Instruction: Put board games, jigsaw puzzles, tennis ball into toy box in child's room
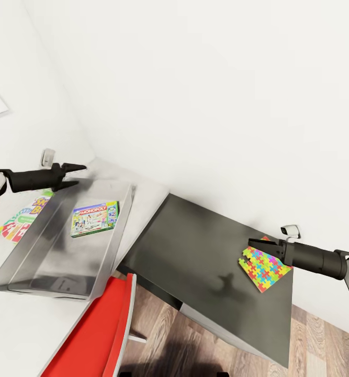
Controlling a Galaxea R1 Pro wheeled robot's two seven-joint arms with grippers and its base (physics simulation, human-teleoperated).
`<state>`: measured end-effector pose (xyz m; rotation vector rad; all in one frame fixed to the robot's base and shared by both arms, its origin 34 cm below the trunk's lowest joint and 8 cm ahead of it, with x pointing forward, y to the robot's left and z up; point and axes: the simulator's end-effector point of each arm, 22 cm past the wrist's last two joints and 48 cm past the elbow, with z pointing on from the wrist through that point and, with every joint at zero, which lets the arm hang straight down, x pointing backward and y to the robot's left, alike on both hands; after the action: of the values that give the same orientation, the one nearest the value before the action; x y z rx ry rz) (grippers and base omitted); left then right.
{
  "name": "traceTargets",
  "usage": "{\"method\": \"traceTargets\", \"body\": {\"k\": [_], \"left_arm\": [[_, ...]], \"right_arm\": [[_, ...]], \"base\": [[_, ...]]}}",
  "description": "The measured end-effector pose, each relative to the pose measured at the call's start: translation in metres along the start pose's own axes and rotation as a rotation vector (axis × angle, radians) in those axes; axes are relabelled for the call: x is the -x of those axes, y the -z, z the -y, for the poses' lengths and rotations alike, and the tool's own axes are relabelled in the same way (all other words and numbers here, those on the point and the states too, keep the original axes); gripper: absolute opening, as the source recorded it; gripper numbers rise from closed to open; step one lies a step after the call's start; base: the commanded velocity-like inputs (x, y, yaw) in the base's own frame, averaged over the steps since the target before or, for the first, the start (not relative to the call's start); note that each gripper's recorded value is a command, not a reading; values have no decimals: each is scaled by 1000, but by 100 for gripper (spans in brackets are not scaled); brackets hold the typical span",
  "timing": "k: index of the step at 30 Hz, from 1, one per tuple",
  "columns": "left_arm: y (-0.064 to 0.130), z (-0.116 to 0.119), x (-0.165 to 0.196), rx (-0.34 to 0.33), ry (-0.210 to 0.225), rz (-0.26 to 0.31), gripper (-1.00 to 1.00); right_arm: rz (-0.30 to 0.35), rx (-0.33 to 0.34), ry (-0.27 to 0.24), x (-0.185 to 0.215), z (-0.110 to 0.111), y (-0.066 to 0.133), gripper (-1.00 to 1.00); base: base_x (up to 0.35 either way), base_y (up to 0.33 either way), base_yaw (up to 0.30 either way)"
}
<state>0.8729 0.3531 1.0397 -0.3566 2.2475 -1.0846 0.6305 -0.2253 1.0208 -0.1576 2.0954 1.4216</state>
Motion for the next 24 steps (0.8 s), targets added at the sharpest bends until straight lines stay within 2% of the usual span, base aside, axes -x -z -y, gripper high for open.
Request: {"method": "traceTargets", "body": {"k": [7, 24], "left_arm": [[21, 2, 26, 19, -26, 40, 100], [21, 1, 26, 19, -26, 40, 100]], "right_arm": [[0, 0, 0, 0, 0, 0, 100], [0, 0, 0, 0, 0, 0, 100]], "base": [[0, 0, 0], [0, 0, 0]]}}
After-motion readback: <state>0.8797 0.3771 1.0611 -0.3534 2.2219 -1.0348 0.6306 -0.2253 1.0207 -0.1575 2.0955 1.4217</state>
